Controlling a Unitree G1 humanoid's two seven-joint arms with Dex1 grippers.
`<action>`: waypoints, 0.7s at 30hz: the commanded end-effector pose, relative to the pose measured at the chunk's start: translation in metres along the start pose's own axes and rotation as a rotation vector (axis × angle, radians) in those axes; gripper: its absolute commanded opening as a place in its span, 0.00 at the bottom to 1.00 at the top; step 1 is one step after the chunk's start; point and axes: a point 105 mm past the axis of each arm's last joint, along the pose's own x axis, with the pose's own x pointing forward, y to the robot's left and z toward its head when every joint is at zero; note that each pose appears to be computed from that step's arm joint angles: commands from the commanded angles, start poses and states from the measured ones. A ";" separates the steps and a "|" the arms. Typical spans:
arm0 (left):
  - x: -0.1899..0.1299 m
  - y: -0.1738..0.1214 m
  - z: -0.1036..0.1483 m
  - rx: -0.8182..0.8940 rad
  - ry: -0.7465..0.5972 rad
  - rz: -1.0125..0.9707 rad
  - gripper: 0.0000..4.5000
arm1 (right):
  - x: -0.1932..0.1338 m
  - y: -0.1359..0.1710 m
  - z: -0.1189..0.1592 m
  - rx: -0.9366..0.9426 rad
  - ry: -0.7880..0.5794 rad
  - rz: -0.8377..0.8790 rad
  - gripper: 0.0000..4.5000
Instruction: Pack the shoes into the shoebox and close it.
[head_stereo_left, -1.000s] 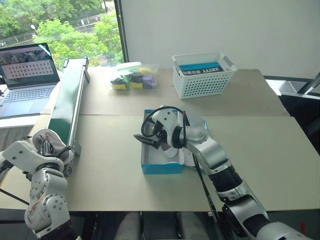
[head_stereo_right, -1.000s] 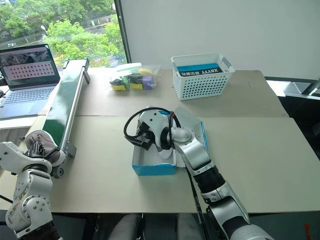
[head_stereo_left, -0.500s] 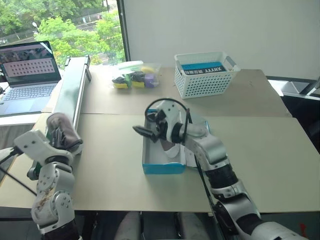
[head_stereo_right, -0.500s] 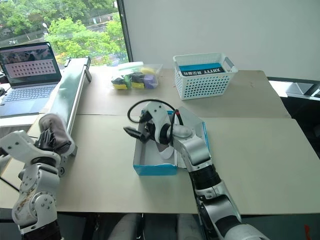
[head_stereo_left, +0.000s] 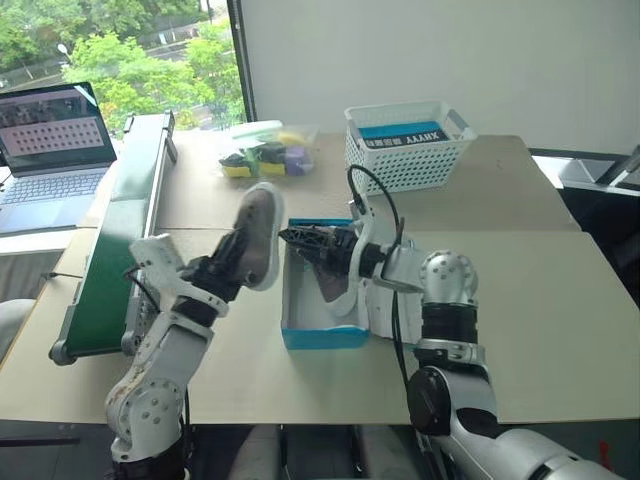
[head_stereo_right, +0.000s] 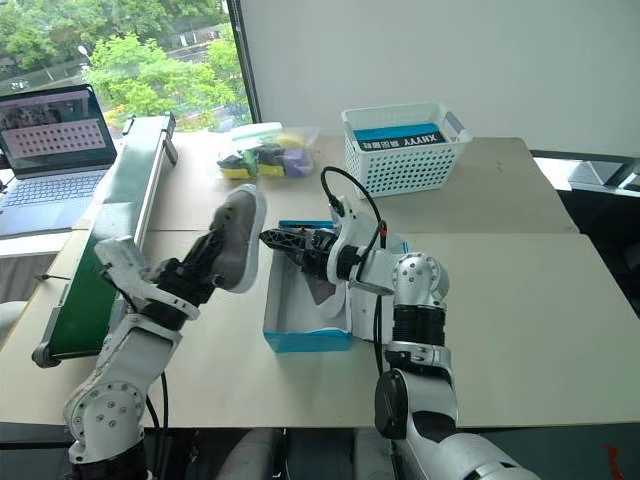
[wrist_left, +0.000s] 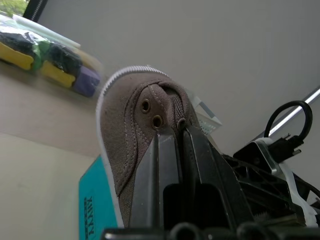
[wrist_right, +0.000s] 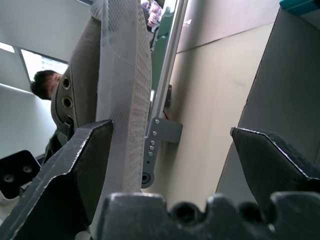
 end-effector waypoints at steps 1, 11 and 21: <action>0.001 -0.031 -0.011 -0.021 0.049 -0.132 0.00 | 0.027 0.049 0.001 0.013 -0.001 0.170 1.00; 0.002 -0.034 -0.017 -0.015 0.072 -0.138 0.00 | 0.029 0.058 0.010 -0.006 -0.032 0.190 1.00; 0.003 -0.015 -0.020 0.068 0.109 -0.051 0.00 | 0.031 0.057 0.007 -0.036 -0.031 0.169 0.31</action>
